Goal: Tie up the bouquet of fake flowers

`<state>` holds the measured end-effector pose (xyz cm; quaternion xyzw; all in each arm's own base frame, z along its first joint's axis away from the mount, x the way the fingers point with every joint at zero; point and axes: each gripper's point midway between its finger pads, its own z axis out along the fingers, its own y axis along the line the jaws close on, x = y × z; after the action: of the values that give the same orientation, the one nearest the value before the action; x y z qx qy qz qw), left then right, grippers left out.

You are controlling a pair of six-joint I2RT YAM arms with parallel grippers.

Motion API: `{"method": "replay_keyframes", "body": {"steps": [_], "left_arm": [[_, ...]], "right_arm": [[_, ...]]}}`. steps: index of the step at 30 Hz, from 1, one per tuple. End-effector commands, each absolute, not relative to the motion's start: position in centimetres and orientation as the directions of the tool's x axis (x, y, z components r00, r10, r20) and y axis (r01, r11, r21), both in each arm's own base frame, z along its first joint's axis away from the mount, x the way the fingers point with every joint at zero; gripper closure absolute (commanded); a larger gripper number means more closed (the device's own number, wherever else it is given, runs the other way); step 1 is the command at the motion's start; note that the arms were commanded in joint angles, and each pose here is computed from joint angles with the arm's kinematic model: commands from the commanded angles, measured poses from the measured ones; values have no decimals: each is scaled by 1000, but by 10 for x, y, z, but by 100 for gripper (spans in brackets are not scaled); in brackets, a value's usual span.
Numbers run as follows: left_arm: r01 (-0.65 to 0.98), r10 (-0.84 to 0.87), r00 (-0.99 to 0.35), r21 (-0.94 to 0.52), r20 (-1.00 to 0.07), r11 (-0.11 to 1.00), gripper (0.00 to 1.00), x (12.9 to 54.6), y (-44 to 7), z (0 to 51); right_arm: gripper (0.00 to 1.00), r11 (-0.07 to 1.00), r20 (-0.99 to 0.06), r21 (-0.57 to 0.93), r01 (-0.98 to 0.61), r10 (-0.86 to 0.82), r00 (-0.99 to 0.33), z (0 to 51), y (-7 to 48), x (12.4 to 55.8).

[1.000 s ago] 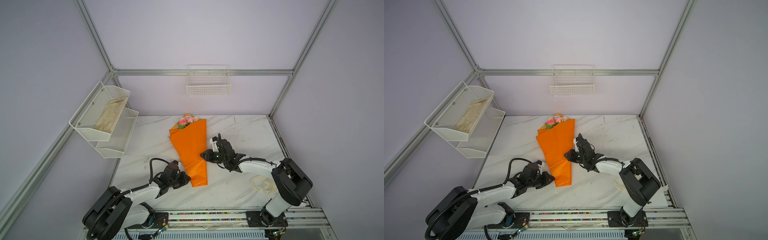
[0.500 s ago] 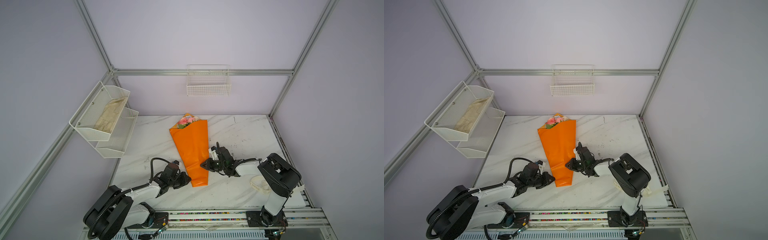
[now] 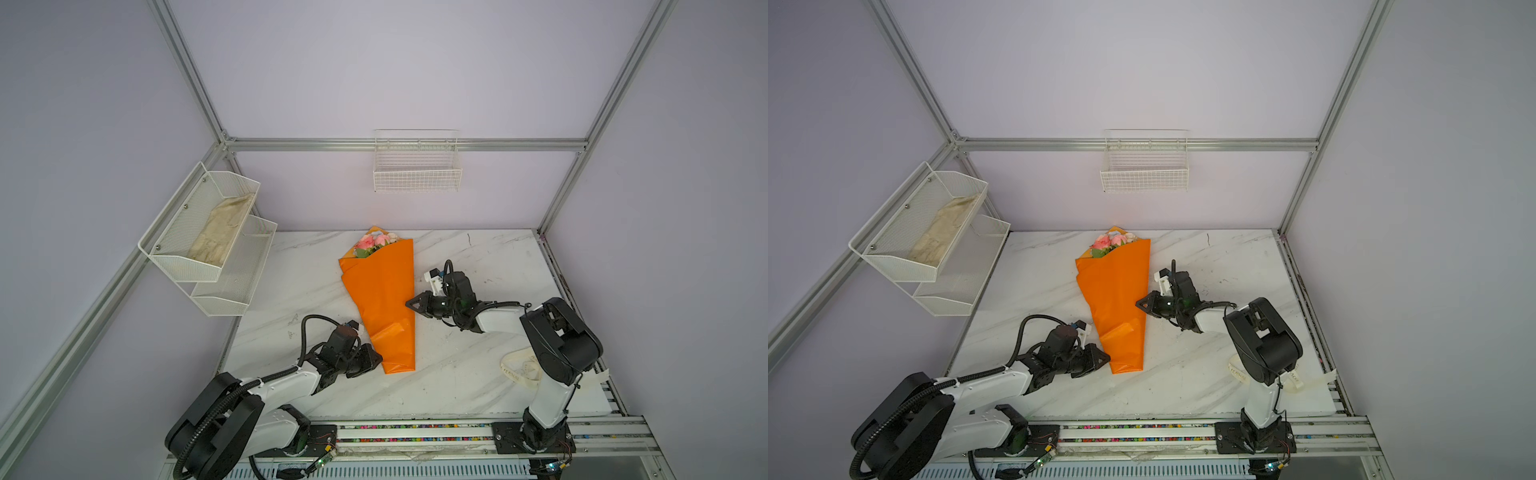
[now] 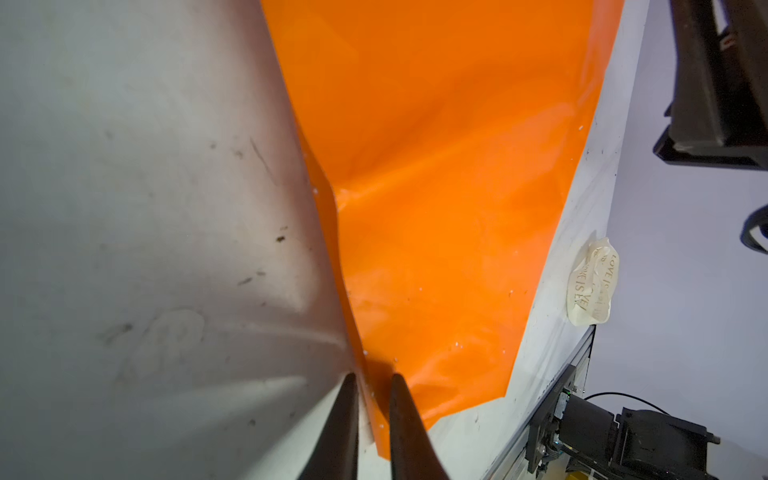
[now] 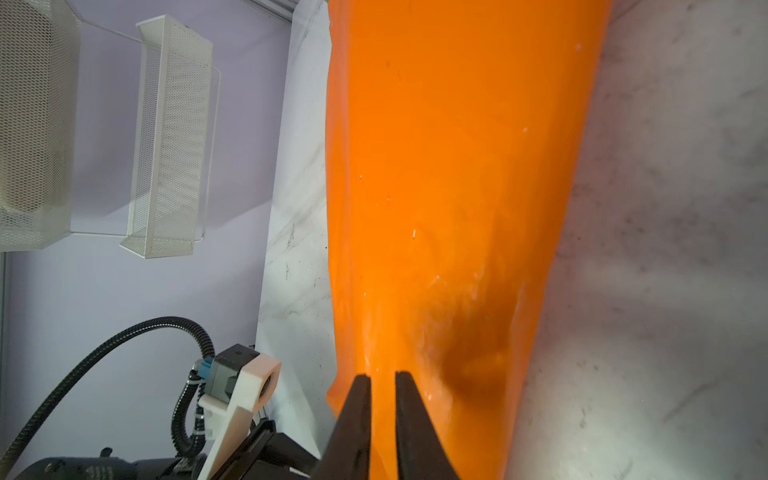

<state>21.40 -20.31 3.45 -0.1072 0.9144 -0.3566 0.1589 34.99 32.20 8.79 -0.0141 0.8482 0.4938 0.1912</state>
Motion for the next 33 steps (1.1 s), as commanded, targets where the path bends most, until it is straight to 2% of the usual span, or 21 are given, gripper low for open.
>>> {"method": "replay_keyframes", "body": {"steps": [1, 6, 13, 17, 23, 27, 29, 33], "left_arm": [[-9, -307, -908, -717, -287, 697, 83, 234, -214, 68], [-3, -314, -902, -726, -294, 688, 82, 232, -213, 77], [49, -399, -812, -732, -425, 679, 78, 241, -195, 126], [128, -380, -797, -747, -468, 652, 75, 252, -208, 156], [191, -279, -858, -771, -432, 607, 73, 267, -247, 178], [154, -325, -832, -750, -450, 644, 72, 279, -241, 180], [190, -327, -819, -761, -471, 621, 69, 283, -246, 188], [276, -167, -892, -799, -420, 534, 70, 276, -287, 192]], "right_arm": [[84, 512, -317, 832, -212, 127, -940, 68, 326, 351], [84, 558, -278, 816, -152, 148, -949, 40, 320, 353], [83, 561, -307, 809, -179, 142, -941, 53, 320, 355], [83, 565, -314, 805, -182, 146, -938, 56, 319, 355], [82, 570, -319, 801, -182, 150, -936, 59, 318, 356], [82, 572, -318, 801, -178, 154, -936, 59, 317, 356], [82, 573, -321, 800, -179, 156, -934, 61, 316, 356], [82, 567, -319, 804, -178, 158, -935, 63, 317, 357]]}}
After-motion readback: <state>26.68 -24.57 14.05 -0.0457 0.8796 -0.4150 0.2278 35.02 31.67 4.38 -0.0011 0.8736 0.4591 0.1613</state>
